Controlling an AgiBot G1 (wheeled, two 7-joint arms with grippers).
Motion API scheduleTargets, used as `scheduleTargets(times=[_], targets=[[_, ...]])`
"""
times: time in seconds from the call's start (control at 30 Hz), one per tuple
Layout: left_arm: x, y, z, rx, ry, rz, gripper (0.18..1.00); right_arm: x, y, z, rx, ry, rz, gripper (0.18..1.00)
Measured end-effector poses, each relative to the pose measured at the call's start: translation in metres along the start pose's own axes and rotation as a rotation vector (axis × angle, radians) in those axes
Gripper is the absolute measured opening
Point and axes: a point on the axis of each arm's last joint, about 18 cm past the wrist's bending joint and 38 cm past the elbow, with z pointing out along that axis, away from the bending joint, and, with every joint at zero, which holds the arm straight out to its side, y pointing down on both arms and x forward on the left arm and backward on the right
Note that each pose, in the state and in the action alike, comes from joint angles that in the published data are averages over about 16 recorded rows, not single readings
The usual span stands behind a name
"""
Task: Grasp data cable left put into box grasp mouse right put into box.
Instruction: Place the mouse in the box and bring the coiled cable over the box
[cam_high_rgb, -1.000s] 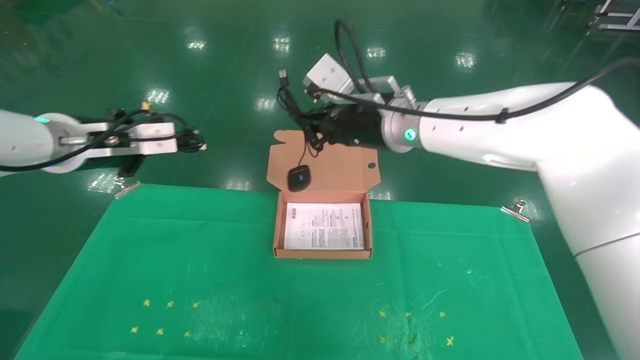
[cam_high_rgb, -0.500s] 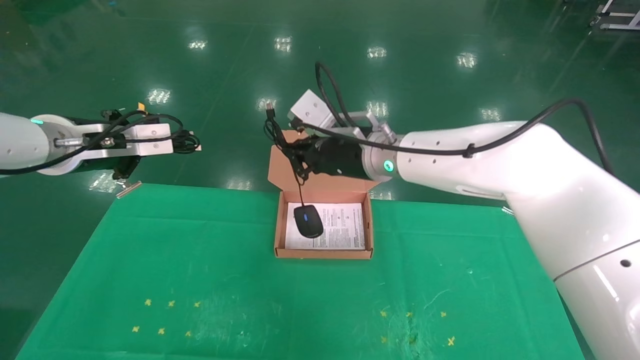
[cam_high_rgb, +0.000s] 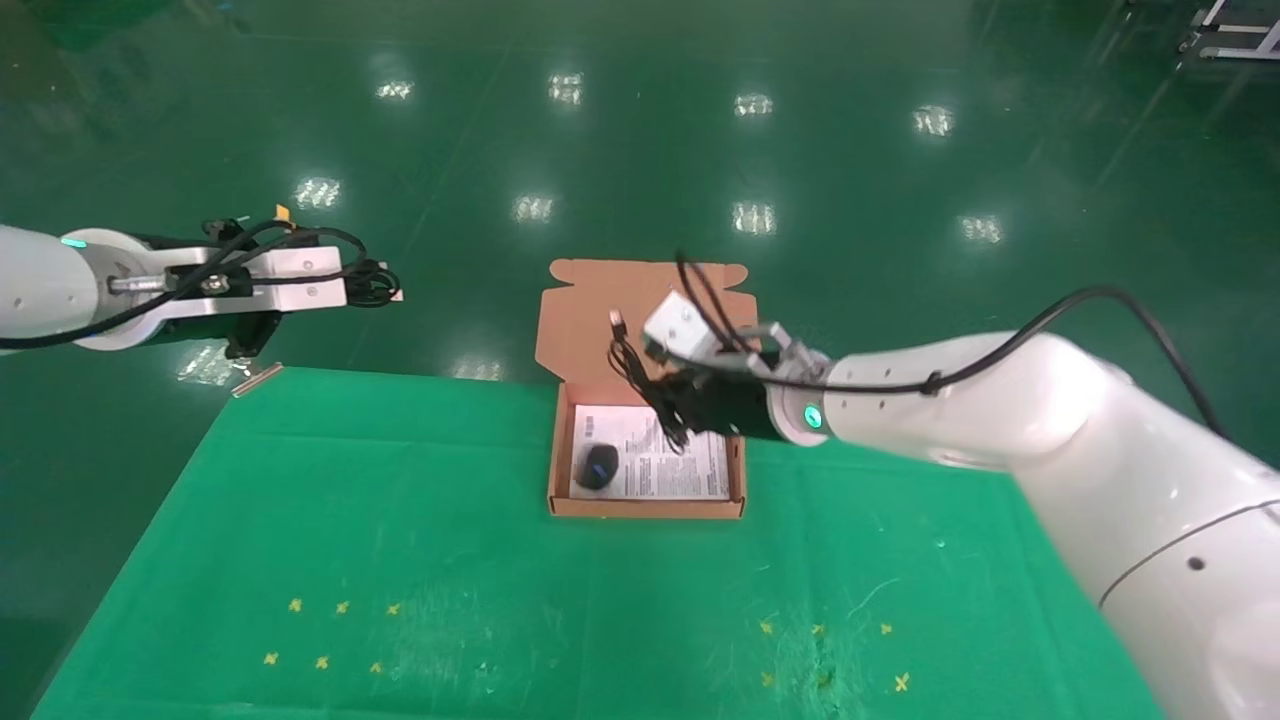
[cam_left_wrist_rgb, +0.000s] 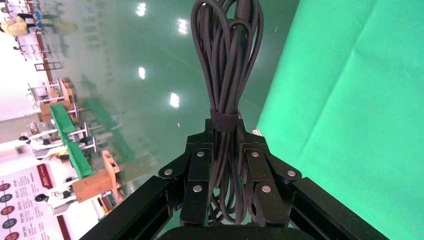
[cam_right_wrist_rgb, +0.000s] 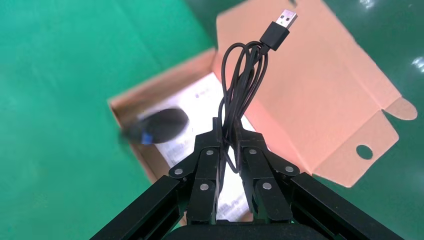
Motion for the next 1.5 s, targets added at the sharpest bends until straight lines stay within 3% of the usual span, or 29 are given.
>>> scheduleTargets(times=[0.33, 0.6, 1.2, 1.5], targets=[[0.0, 0.0, 0.0, 0.0, 0.0, 0.0, 0.258, -0.003, 0.006, 0.012, -0.01, 0.064, -0.229, 0.215], [0.0, 0.0, 0.0, 0.0, 0.0, 0.0, 0.258, -0.014, 0.004, 0.019, 0.031, 0.066, -0.313, 0.215], [0.0, 0.0, 0.0, 0.0, 0.0, 0.0, 0.257, -0.019, 0.019, 0.023, 0.021, 0.053, -0.344, 0.228], [0.005, -0.01, 0.004, 0.029, 0.006, 0.006, 0.257, -0.008, 0.017, 0.013, 0.048, 0.066, -0.291, 0.29]])
